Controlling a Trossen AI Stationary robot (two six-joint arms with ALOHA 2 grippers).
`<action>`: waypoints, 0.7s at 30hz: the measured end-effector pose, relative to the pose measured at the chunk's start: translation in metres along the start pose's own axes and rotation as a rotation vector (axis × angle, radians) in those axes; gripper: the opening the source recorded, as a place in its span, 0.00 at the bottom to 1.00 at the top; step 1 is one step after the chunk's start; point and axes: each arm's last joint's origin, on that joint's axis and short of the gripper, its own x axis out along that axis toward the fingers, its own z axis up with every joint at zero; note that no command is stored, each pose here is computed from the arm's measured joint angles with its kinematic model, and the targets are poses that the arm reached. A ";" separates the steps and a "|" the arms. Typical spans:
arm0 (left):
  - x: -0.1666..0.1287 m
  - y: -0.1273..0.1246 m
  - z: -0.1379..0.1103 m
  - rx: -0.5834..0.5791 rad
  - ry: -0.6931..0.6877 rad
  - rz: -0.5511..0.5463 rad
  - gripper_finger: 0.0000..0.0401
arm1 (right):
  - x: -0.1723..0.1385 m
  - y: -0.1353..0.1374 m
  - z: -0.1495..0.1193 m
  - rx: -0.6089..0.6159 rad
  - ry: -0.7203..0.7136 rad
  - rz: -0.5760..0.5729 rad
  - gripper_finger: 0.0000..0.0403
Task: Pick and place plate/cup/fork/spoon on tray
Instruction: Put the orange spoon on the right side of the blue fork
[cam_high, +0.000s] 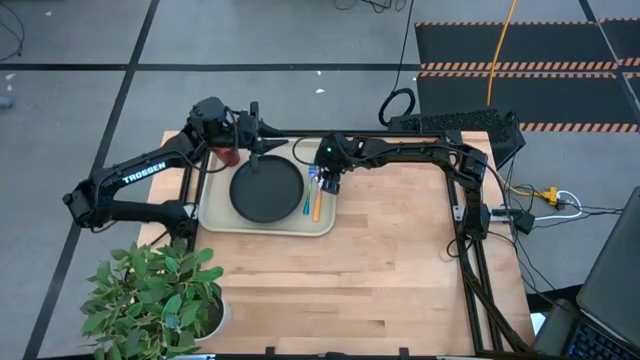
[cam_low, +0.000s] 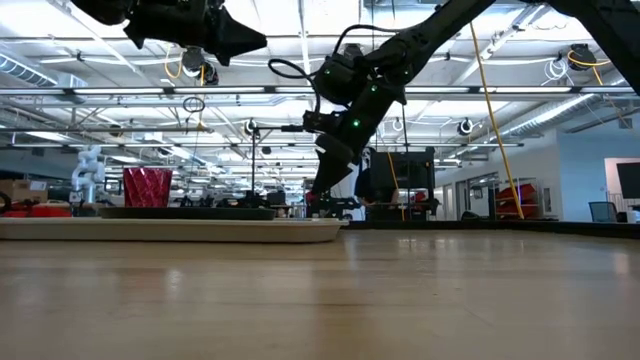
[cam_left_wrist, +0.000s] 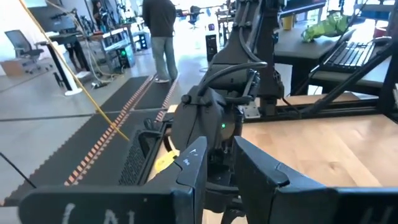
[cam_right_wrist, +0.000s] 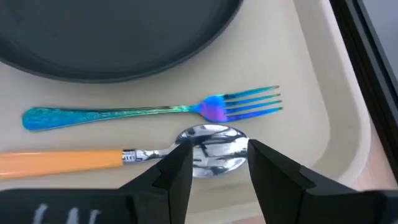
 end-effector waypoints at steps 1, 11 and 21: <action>0.000 0.000 0.000 0.006 0.000 -0.001 0.20 | 0.000 -0.001 0.000 0.001 -0.001 -0.001 0.36; -0.004 0.005 -0.004 -0.005 0.037 0.028 0.20 | 0.014 0.001 -0.011 0.008 0.000 -0.025 0.36; -0.007 0.008 -0.005 -0.006 0.041 0.044 0.20 | 0.015 0.008 -0.010 0.009 -0.042 0.080 0.36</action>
